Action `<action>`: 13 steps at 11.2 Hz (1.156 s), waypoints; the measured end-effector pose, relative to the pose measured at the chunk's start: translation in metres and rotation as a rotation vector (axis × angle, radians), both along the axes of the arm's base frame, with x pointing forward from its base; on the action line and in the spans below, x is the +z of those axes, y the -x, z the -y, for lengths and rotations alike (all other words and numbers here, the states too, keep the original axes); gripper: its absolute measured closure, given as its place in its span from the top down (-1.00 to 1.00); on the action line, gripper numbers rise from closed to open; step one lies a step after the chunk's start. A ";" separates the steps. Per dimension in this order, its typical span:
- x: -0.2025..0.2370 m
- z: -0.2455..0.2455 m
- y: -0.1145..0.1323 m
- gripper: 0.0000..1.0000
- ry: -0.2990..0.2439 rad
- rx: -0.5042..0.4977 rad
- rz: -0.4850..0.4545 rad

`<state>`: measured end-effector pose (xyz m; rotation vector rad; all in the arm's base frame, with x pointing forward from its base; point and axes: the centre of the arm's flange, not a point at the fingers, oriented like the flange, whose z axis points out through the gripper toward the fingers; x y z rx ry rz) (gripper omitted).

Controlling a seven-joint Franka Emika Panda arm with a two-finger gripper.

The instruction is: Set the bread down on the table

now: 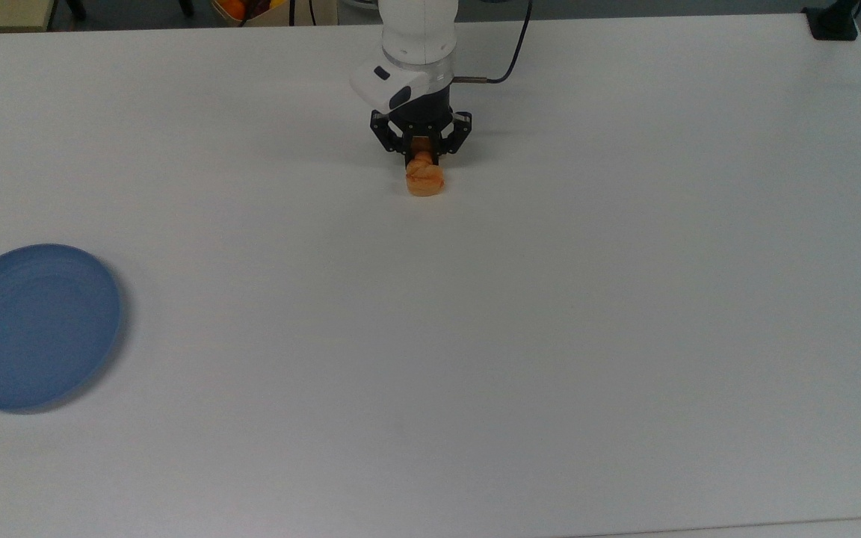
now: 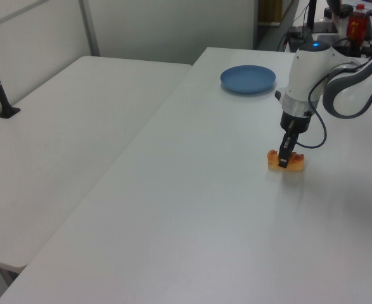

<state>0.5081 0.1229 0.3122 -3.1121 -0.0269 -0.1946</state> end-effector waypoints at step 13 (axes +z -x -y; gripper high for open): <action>0.168 0.084 -0.039 1.00 0.031 -0.210 -0.125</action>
